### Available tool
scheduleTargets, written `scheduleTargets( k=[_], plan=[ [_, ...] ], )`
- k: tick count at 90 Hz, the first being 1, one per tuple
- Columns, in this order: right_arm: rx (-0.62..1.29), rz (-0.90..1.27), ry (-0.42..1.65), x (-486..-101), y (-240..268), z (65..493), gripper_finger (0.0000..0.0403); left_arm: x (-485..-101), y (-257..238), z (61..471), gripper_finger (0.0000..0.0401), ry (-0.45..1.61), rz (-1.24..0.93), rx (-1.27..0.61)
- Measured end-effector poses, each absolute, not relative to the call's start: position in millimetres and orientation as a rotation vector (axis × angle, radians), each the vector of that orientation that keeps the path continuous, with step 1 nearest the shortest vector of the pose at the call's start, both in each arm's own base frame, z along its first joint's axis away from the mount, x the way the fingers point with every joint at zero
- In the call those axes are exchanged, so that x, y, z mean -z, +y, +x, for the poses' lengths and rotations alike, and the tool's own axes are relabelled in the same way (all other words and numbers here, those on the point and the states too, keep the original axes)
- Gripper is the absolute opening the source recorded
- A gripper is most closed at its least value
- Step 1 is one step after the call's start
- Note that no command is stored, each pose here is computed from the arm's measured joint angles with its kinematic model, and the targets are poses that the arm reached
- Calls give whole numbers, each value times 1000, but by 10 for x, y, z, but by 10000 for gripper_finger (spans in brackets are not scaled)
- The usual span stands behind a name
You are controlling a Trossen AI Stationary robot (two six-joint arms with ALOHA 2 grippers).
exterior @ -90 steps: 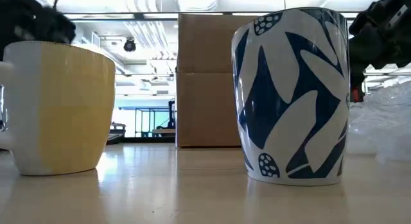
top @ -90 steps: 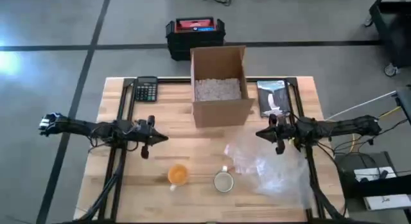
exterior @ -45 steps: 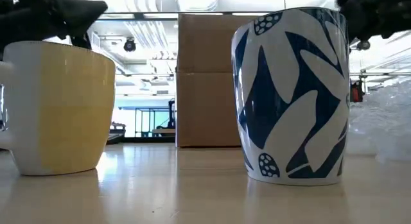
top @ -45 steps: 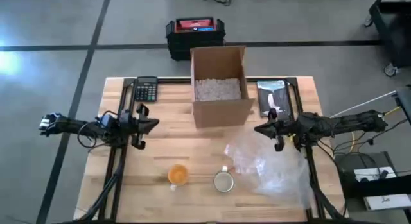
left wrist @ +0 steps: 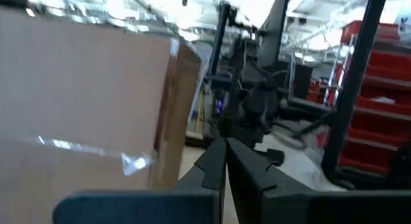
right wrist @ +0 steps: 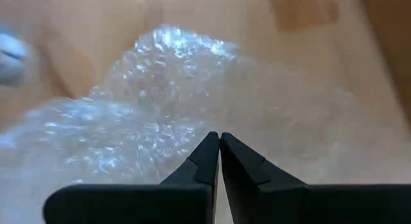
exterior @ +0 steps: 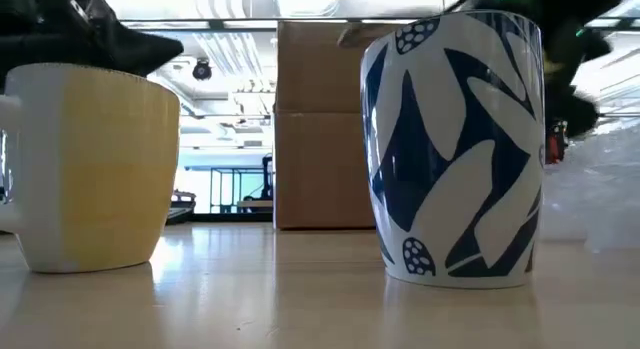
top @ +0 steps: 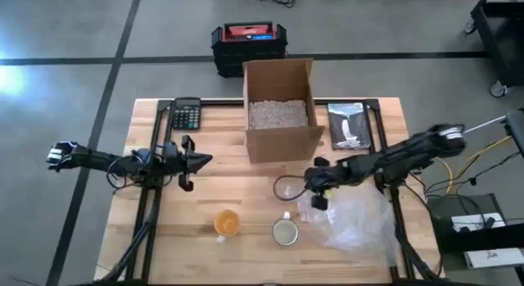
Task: Wrap mug
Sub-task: Prepare the bubble wrap
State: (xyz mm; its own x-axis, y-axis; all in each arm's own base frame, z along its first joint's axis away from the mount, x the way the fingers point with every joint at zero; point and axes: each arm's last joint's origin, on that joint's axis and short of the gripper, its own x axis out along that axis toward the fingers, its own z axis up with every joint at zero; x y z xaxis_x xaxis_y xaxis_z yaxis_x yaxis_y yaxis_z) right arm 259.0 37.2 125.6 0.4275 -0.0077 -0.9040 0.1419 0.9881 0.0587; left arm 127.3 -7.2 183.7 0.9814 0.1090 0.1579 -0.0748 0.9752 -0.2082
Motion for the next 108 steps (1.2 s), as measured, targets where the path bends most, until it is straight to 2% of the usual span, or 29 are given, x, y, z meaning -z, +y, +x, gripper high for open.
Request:
scheduleTargets(
  k=[15, 31, 51, 62, 73, 92, 100, 108],
  plan=[
    [40, -17, 1171, -1060, 421, 3002, 2, -1731, -97, 1339, 0, -72, -250, -56],
    [-42, -229, 1115, -1074, 376, 3566, 2, -1707, -113, 1466, 0, 42, -241, -68],
    [-89, -363, 951, -1390, 259, 4233, 2, -1726, -138, 1687, 0, 165, -221, -82],
    [-115, -380, 867, -1677, 280, 4412, 2, -1748, -159, 1831, 0, 220, -215, -70],
    [-138, -392, 857, -1980, 366, 4362, 2, -1807, -185, 1981, 0, 292, -210, -59],
    [-142, -306, 1020, -2294, 505, 3919, 2, -2037, -212, 2161, 0, 486, -179, -74],
    [-166, -232, 1083, -2341, 600, 3671, 2, -2162, -220, 2218, 0, 528, -171, -78],
    [-156, -154, 1140, -2207, 659, 3435, 2, -2243, -230, 2279, 0, 516, -172, -75]
  ],
)
